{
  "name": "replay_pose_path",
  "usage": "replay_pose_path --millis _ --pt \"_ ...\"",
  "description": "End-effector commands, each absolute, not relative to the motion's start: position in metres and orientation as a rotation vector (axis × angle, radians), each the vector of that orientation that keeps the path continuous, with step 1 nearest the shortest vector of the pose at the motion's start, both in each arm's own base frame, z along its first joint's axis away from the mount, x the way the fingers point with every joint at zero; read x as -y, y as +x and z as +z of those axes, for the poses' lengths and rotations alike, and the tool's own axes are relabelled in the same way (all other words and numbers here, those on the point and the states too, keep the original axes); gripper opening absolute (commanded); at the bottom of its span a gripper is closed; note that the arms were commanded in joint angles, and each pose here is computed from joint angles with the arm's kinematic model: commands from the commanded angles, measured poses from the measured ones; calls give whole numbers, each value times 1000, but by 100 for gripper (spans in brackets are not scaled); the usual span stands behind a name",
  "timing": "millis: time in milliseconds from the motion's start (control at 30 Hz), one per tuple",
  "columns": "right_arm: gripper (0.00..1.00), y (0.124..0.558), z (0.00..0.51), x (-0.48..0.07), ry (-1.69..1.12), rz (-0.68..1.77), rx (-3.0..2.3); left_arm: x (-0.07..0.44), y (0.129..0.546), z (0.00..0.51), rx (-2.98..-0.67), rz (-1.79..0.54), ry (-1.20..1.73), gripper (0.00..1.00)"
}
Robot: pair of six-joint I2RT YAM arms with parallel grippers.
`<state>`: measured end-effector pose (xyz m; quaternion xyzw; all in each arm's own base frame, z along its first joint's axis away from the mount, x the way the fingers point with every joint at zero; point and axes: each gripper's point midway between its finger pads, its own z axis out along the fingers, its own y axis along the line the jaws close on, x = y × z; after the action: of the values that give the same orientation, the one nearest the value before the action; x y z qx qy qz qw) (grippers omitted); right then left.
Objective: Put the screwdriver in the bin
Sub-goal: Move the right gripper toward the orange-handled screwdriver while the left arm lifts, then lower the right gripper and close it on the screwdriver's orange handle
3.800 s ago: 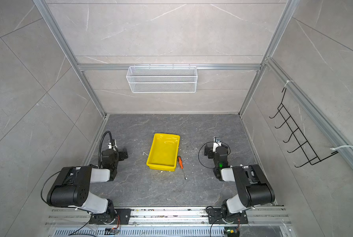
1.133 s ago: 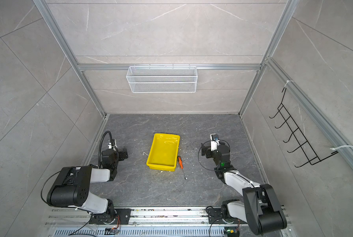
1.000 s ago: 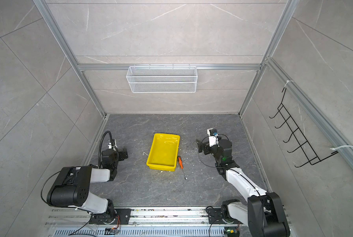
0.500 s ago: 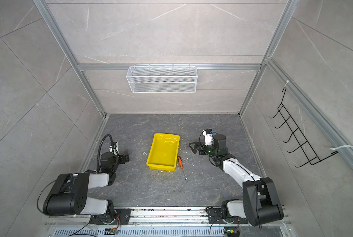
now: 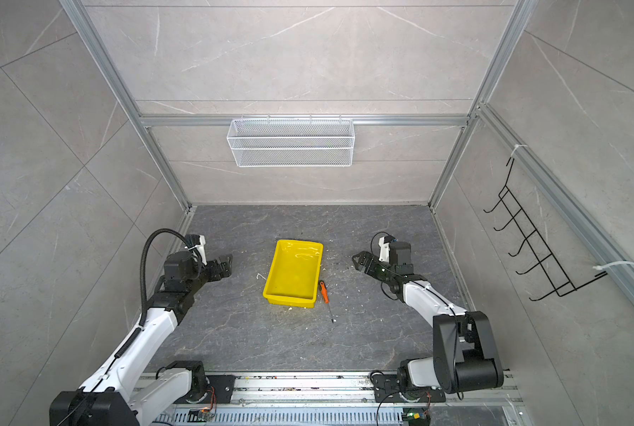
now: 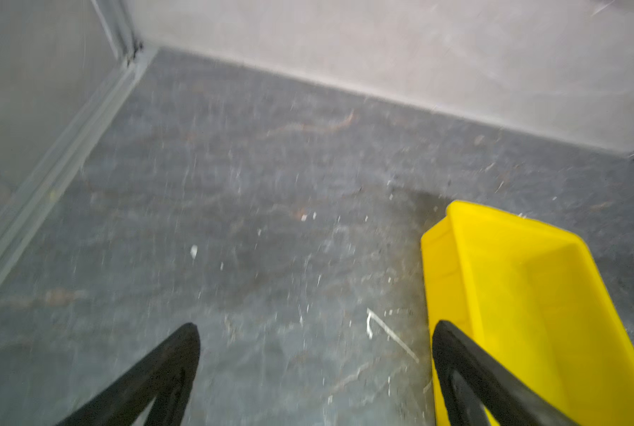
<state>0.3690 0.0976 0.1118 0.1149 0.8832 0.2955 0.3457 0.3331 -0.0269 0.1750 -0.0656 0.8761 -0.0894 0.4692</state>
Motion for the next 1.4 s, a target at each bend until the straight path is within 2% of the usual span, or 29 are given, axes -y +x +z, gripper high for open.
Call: replay_pose_path --millis 0,167,267,300,433,633,733,867,1100,1367 --pt "99 363 128 -88 322 706 -2238 15 307 154 -2319 -183 -323 100" --pt "99 349 153 -78 335 686 -2085 27 306 149 -2347 -269 -306 100" --pt "100 336 105 -29 798 480 -2139 26 305 146 -2346 -256 -310 100" --pt "100 339 95 -33 806 524 -2161 26 305 143 -2352 -260 -319 100" --pt "96 348 81 -53 738 603 -2234 33 300 136 -2403 -309 -311 100" --pt "94 340 96 -92 530 603 -2210 45 294 136 -2445 -364 -211 100" --pt "82 333 98 -122 426 568 -2218 37 294 133 -2435 -311 -245 100" --pt "78 324 96 -151 356 543 -2207 20 291 128 -2437 -205 -344 100" --pt "77 321 63 -186 356 571 -2373 46 297 125 -2433 -386 -257 100" --pt "65 313 38 -208 318 526 -2476 45 299 124 -2447 -373 -260 100"
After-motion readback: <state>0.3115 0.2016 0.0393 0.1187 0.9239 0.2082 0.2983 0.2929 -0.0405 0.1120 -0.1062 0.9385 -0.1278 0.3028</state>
